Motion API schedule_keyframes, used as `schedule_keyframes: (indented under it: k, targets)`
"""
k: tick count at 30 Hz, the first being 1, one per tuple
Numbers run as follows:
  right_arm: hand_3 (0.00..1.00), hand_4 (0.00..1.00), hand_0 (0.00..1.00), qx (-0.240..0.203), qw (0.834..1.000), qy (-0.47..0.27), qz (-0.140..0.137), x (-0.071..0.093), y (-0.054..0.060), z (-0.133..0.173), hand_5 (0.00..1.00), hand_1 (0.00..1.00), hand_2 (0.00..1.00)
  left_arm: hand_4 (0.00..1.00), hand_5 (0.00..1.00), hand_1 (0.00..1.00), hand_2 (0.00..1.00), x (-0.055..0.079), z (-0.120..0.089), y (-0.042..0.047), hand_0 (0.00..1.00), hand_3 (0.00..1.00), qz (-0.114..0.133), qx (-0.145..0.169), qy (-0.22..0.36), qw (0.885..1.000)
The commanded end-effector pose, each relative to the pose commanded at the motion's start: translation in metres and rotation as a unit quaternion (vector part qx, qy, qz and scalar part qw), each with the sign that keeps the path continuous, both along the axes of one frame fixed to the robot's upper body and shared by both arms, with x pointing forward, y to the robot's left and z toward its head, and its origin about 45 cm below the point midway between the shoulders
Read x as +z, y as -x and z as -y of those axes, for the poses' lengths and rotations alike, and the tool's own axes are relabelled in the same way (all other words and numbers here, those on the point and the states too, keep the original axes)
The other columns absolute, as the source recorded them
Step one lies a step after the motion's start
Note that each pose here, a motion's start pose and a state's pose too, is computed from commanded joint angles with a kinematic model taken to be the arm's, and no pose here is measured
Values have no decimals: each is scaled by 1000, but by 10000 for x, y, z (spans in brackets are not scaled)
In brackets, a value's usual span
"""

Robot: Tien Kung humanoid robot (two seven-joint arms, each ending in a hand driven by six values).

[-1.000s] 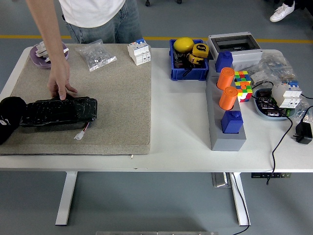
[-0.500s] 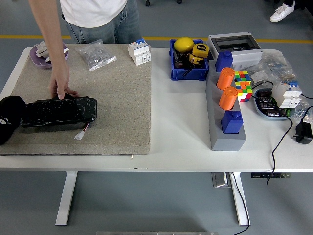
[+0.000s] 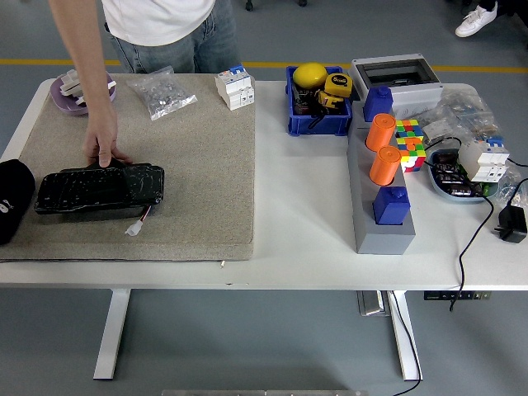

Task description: Pick the rag up,wipe the panel,place it on the desk

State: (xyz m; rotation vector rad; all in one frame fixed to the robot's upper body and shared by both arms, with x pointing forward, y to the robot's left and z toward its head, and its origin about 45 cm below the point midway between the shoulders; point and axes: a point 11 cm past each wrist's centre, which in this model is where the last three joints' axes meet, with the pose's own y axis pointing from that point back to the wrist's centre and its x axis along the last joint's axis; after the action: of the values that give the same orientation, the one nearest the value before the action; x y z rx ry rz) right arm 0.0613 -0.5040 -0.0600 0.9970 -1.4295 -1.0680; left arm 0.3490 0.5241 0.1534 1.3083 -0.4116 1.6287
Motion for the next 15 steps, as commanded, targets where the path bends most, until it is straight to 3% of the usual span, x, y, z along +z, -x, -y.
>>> schedule_keyframes:
  k: [3,4,6,10,15]
  targets:
    - [755,998,737,-1,1000,0,1,1,-5,0,590,618,722,153,2,112,522,86,15,-14,190,514,15,-7,-6,1000]
    - [754,998,738,-1,1000,0,1,1,-9,0,596,618,721,96,2,104,507,127,24,-21,189,452,22,-10,-8,1000]
    - [754,998,738,-1,1000,0,1,1,-12,-3,596,618,721,96,2,104,507,196,29,-26,189,452,33,-13,-13,999]
    - [756,998,735,-2,1000,-1,1,-4,-9,-11,597,617,721,72,2,98,504,408,86,-44,187,418,63,-27,-23,997]
    - [756,998,735,-3,1000,-2,1,-7,-5,-14,597,617,721,72,2,98,504,551,226,-74,187,418,80,-47,-28,995]
